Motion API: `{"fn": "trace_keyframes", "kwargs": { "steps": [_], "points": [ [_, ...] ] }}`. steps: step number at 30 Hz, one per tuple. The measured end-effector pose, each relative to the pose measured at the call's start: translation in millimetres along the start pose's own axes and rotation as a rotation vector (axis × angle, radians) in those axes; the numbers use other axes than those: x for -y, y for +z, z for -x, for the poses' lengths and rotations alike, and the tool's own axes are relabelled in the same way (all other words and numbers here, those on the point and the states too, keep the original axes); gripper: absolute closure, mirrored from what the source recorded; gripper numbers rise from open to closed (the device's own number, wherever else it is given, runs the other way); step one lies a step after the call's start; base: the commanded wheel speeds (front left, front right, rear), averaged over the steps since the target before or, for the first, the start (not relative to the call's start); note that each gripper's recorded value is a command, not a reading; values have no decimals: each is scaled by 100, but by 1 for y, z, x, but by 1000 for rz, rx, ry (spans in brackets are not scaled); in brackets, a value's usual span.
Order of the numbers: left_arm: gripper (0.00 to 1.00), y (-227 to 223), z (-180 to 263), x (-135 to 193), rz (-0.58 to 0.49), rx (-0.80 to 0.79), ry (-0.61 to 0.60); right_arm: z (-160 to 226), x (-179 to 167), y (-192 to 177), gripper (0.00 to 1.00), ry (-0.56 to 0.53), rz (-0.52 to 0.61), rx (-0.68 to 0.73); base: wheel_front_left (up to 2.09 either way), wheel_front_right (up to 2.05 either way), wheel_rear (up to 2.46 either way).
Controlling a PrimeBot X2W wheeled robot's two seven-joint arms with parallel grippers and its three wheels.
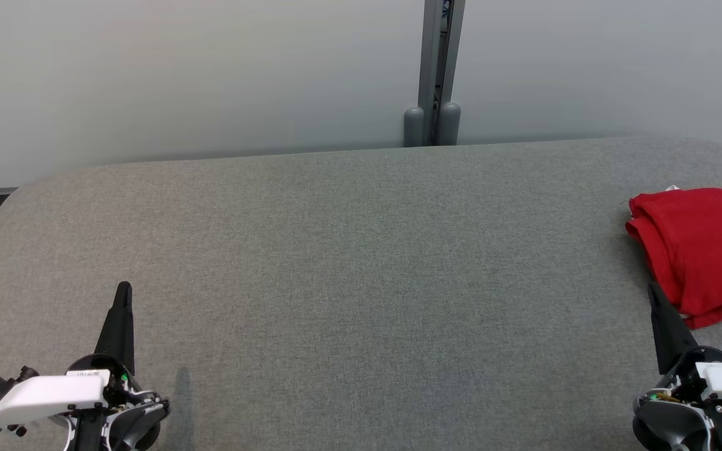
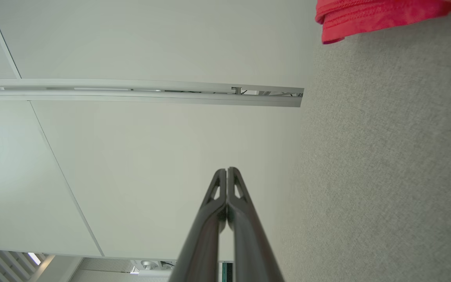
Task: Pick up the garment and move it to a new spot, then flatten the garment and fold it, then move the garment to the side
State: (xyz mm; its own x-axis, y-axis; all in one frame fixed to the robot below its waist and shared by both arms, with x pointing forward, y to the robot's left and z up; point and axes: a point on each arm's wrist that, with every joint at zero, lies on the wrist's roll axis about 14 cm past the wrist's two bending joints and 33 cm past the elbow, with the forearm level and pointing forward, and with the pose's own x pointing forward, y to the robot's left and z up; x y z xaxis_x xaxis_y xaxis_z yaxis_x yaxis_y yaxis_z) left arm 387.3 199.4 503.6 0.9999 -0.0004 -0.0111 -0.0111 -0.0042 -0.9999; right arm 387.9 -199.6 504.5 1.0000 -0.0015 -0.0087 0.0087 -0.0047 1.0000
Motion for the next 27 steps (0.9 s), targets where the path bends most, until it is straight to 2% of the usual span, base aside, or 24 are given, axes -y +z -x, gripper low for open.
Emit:
{"fn": "trace_keyframes", "kwargs": {
  "steps": [27],
  "points": [
    [100, 0, 0, 0, 1, 0, 0, 0, 0, 0, 100, 0, 0, 0, 0, 0, 0]
  ]
}}
